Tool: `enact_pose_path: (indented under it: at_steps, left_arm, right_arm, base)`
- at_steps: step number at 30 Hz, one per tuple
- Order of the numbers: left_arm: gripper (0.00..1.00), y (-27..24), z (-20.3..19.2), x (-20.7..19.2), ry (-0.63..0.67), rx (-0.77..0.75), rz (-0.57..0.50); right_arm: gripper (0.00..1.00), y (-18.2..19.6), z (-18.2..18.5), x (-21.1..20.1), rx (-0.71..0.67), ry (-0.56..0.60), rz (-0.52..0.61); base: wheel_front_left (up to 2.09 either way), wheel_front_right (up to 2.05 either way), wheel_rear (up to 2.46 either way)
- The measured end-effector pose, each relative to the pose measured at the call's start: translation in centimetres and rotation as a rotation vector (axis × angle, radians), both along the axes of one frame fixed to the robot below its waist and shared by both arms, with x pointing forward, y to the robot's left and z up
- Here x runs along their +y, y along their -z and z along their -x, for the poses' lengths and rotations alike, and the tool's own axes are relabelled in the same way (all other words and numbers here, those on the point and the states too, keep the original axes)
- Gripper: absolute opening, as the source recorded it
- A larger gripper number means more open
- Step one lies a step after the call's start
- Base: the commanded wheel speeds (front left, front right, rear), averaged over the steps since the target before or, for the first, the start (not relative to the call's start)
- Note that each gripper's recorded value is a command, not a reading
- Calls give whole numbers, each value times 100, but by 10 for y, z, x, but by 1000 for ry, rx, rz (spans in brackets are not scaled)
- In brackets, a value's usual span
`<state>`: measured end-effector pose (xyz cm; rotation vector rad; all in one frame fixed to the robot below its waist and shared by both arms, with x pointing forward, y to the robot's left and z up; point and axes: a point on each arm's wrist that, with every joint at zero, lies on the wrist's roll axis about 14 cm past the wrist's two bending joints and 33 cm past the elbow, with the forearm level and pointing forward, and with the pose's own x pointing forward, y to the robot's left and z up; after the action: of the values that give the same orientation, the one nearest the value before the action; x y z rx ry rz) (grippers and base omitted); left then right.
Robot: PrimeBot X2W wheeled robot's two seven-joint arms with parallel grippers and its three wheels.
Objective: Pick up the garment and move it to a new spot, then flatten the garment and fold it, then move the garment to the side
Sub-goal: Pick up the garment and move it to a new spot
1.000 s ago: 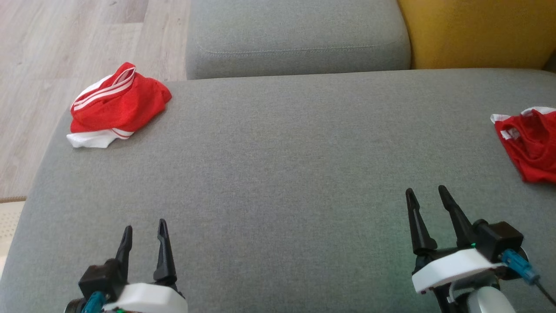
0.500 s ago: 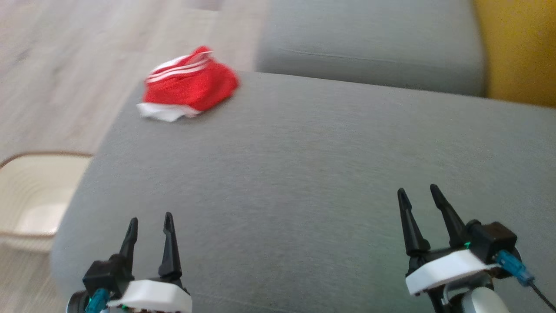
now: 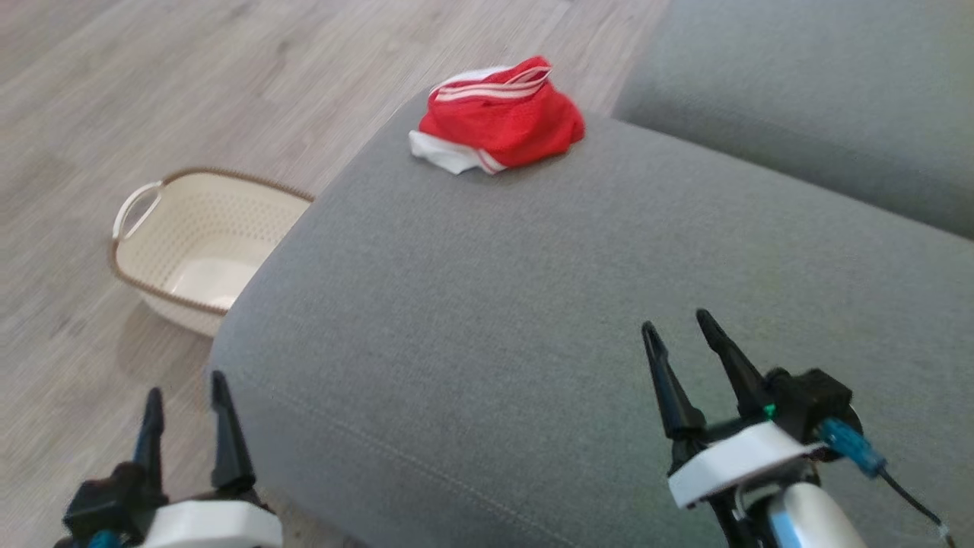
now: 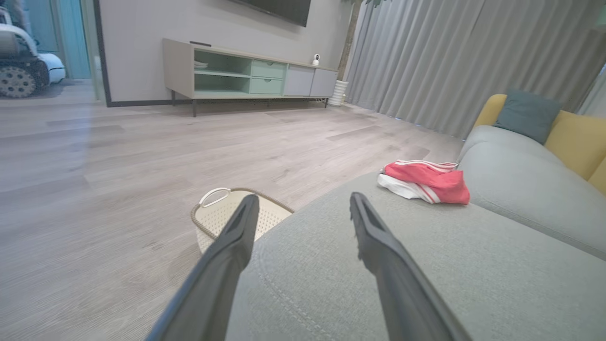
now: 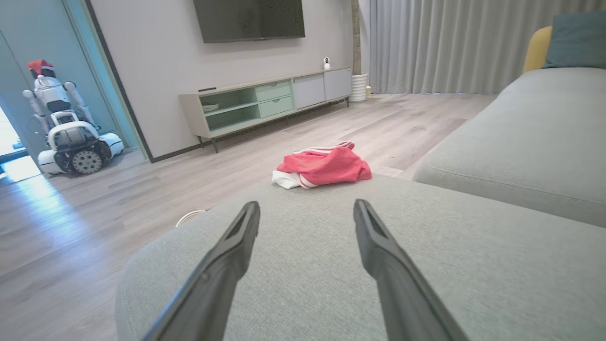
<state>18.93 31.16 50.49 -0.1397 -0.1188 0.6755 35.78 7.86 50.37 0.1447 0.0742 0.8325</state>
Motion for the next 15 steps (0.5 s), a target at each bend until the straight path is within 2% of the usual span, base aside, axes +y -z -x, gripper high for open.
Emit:
enact_pose_path:
  at_steps: [7,15]
  left_arm:
    - [100,-6,6,6,-43,-6,-6]
    - [100,0,10,5,-49,18,5]
  right_arm:
    - [100,7,-2,16,18,-44,6]
    - [100,11,-7,11,27,-26,12]
  base:
    - [0,0,0]
    - [0,0,0]
